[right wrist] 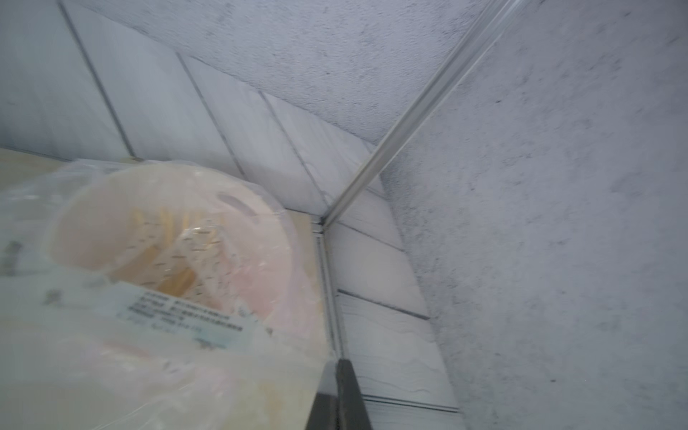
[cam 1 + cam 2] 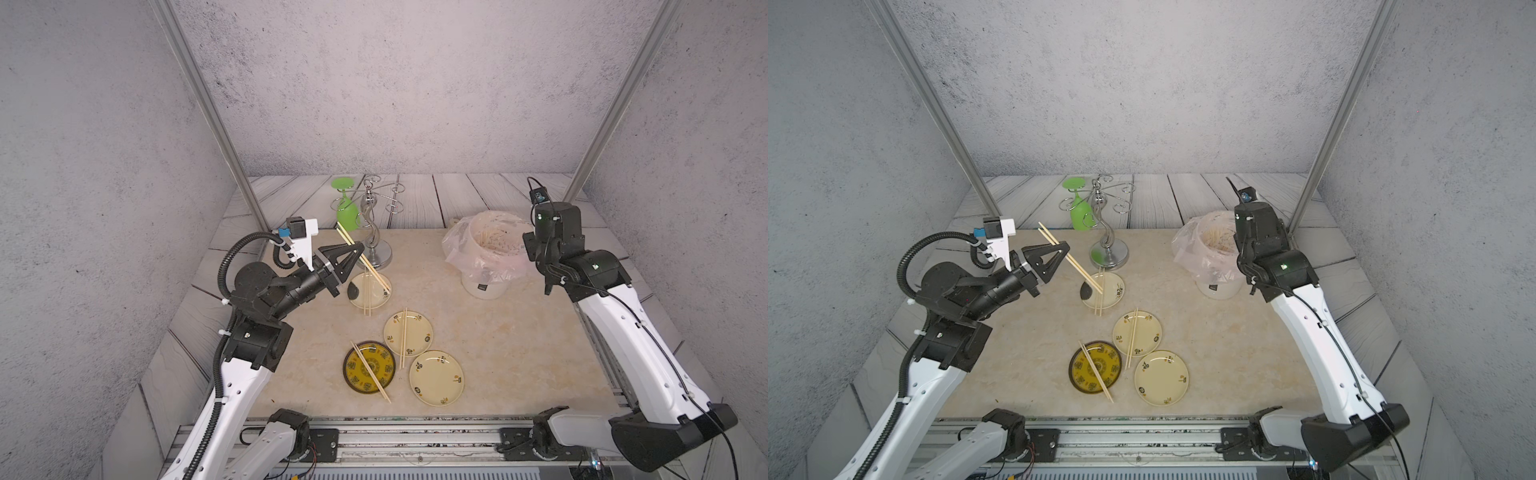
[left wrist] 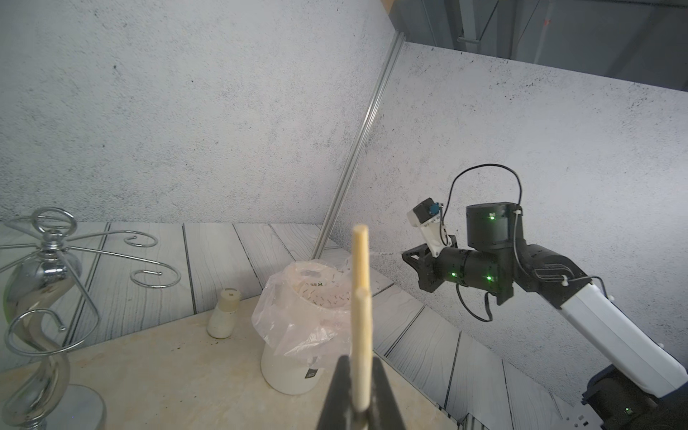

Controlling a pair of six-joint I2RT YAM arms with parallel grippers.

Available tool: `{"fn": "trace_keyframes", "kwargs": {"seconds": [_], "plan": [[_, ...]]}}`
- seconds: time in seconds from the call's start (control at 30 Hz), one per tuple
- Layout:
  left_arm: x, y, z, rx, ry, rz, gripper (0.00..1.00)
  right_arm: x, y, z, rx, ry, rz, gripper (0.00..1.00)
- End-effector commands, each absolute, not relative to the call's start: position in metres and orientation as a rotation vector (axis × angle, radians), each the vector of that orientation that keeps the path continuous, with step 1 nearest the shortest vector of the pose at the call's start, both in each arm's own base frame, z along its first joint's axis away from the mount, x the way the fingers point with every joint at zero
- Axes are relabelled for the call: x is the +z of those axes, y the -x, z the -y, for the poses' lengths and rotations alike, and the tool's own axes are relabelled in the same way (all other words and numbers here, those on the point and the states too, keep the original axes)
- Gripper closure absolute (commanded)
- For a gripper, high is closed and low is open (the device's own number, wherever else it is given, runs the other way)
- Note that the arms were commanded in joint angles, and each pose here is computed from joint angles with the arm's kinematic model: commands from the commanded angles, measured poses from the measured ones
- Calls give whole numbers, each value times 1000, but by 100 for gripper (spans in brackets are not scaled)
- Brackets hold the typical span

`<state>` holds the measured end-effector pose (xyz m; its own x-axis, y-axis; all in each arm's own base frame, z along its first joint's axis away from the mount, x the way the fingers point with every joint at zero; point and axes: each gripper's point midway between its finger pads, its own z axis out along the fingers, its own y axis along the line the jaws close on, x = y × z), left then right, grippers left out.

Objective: Remove the packaging of disposable chopsticks
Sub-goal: Place the packet bag in the trash bin.

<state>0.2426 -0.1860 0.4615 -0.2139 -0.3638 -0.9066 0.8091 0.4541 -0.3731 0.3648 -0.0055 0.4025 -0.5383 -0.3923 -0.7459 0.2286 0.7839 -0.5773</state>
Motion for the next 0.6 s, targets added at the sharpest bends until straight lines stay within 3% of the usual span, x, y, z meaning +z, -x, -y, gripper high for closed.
{"fn": "trace_keyframes", "kwargs": {"seconds": [0.0,0.57], "plan": [[481,-227,186,-1107,-473,-1338,100,423,-369,46,-1105,64,-1920,100],[480,-226,188,-1118,-468,-1343,100,360,-393,21,-1155,389,-1998,100]]}}
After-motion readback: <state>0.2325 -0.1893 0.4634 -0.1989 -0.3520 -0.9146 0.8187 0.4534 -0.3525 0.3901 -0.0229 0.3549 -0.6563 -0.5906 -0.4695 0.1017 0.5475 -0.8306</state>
